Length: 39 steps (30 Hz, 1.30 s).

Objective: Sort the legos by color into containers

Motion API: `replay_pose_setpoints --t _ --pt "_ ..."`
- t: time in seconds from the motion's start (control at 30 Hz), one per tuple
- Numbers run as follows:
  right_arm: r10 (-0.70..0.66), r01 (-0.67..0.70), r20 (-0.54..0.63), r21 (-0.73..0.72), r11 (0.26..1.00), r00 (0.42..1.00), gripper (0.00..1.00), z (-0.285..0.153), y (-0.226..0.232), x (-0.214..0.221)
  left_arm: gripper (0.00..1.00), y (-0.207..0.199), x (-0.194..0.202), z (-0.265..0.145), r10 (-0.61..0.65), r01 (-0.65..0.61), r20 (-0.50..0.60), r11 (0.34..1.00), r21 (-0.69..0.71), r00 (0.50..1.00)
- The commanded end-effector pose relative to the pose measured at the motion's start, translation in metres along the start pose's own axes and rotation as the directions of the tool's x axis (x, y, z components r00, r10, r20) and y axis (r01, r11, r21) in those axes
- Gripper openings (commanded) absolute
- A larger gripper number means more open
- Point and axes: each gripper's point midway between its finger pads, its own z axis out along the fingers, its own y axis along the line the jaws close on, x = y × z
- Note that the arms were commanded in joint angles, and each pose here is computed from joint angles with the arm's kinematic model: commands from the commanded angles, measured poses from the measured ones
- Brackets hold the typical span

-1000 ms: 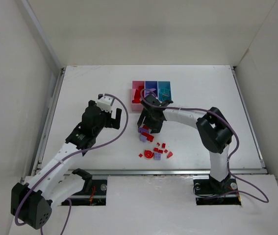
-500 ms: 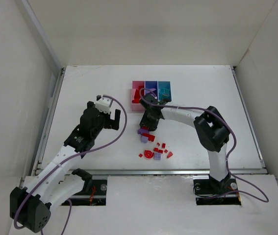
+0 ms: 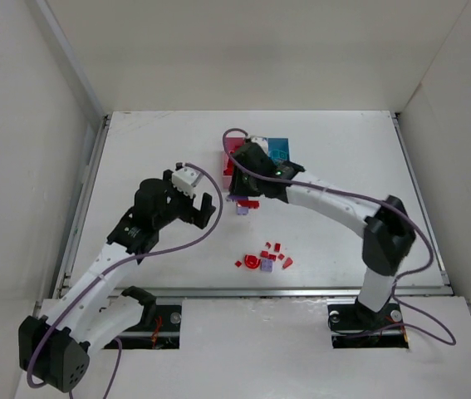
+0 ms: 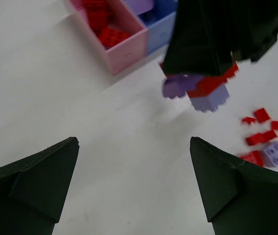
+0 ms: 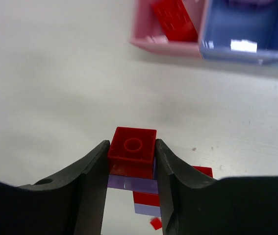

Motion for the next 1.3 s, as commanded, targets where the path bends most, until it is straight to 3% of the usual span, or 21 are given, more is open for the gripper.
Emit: replay_pose_setpoints --t 0.0,0.13,0.57,0.77,1.07,1.17,1.27 --pt "-0.017 0.068 0.336 -0.141 0.988 0.942 0.00 -0.078 0.033 -0.087 0.98 -0.047 -0.036 -0.010 0.055 -0.081 0.097 0.955 0.286 0.994" --pt "0.003 0.089 0.419 -0.199 0.976 0.908 0.00 -0.105 0.037 -0.103 1.00 -0.069 -0.044 -0.011 0.034 -0.074 0.098 0.892 0.446 0.995" --pt "-0.123 0.268 0.517 -0.216 0.939 0.847 0.00 -0.122 0.061 -0.124 1.00 -0.075 -0.114 0.007 -0.099 -0.004 0.131 0.783 0.623 0.986" --pt "-0.119 0.272 0.520 -0.228 0.935 0.846 0.00 -0.123 0.063 -0.125 1.00 -0.067 -0.108 0.029 -0.144 0.079 0.055 0.779 0.621 0.988" --pt "-0.111 0.282 0.509 -0.272 0.920 0.853 0.00 -0.127 0.072 -0.122 0.62 -0.051 -0.115 0.045 -0.178 0.110 0.069 0.821 0.560 0.982" --pt "-0.113 0.286 0.506 -0.279 0.917 0.855 0.00 -0.127 0.073 -0.121 0.64 -0.051 -0.119 0.045 -0.172 0.093 0.090 0.823 0.561 0.981" --pt "-0.109 0.279 0.498 -0.280 0.919 0.860 0.00 -0.123 0.073 -0.119 0.74 -0.054 -0.119 0.043 -0.171 0.090 0.087 0.811 0.578 0.981"
